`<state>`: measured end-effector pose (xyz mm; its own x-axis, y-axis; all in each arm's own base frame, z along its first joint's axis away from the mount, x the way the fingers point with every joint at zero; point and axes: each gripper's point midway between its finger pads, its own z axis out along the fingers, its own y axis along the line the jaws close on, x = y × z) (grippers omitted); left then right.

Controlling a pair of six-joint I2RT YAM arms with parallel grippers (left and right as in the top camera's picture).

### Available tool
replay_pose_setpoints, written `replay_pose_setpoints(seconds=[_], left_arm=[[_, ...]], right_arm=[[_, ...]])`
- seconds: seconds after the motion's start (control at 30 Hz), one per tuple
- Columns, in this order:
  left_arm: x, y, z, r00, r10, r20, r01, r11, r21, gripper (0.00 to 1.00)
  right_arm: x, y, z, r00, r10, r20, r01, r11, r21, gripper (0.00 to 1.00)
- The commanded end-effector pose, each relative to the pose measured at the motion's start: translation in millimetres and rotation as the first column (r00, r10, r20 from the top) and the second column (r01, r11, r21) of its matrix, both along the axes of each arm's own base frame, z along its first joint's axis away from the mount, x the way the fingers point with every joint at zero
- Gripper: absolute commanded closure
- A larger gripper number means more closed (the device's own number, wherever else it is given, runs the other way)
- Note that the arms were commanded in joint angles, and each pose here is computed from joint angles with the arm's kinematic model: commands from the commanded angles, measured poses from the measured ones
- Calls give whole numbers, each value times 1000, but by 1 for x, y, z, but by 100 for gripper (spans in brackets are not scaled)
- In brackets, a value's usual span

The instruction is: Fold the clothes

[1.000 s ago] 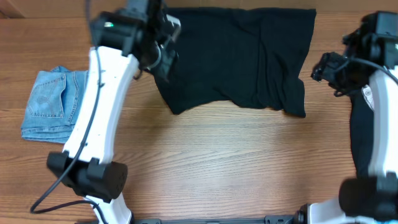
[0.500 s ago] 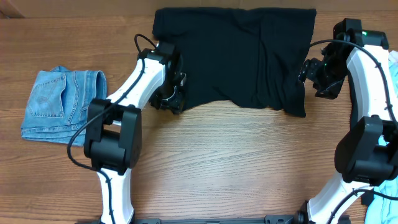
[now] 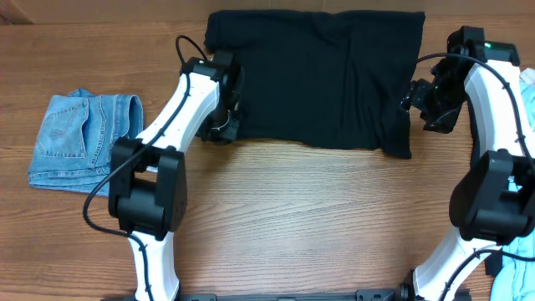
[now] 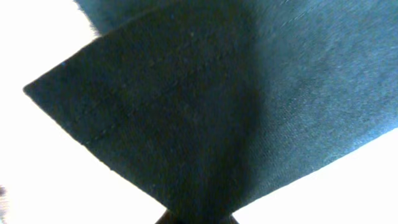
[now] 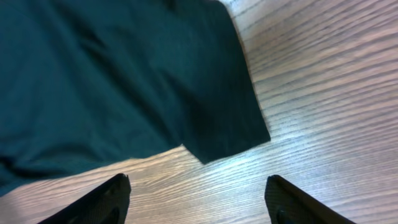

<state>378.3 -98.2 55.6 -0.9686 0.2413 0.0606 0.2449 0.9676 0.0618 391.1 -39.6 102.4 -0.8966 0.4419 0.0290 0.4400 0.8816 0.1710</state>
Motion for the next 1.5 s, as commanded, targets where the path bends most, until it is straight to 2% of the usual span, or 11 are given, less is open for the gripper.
replay_pose_setpoints(seconds=[0.0,0.33,0.37,0.57,0.6,0.8,1.03,1.17,1.33,1.4,1.47], left_arm=[[6,32,26,997,45,60,-51,993,106,96],[2,67,28,989,139,44,-144,978,151,96],[2,68,28,989,139,46,-144,977,157,96],[-2,69,29,990,139,28,-142,976,163,96],[-4,70,30,990,139,21,-141,976,164,96],[-32,74,43,978,201,-50,-188,962,199,96],[-89,77,73,942,269,-202,-218,946,242,96],[-104,76,92,948,277,-157,-244,948,203,96],[-137,83,108,950,290,-114,-266,945,189,96],[-145,85,107,953,291,-80,-274,946,172,88],[-137,83,104,957,290,-25,-283,948,144,79]], right_arm=[[-14,-9,-41,995,-9,-99,8,1000,-9,24],[-74,-3,-104,963,-28,-270,36,999,26,29],[-79,-4,-107,959,-33,-283,40,999,20,33],[-112,-16,-121,920,-91,-381,75,996,-58,91],[-118,-23,-119,910,-103,-401,70,993,-96,96],[-133,-71,-76,882,-260,-393,150,945,-289,96],[-143,-83,-7,918,-325,-230,245,916,-317,96],[-147,-80,9,926,-327,-191,258,914,-312,96],[-158,-71,14,918,-323,-230,253,924,-287,96],[-159,-69,14,917,-321,-236,252,926,-280,96],[-144,-61,11,944,-267,-194,227,952,-204,96]])
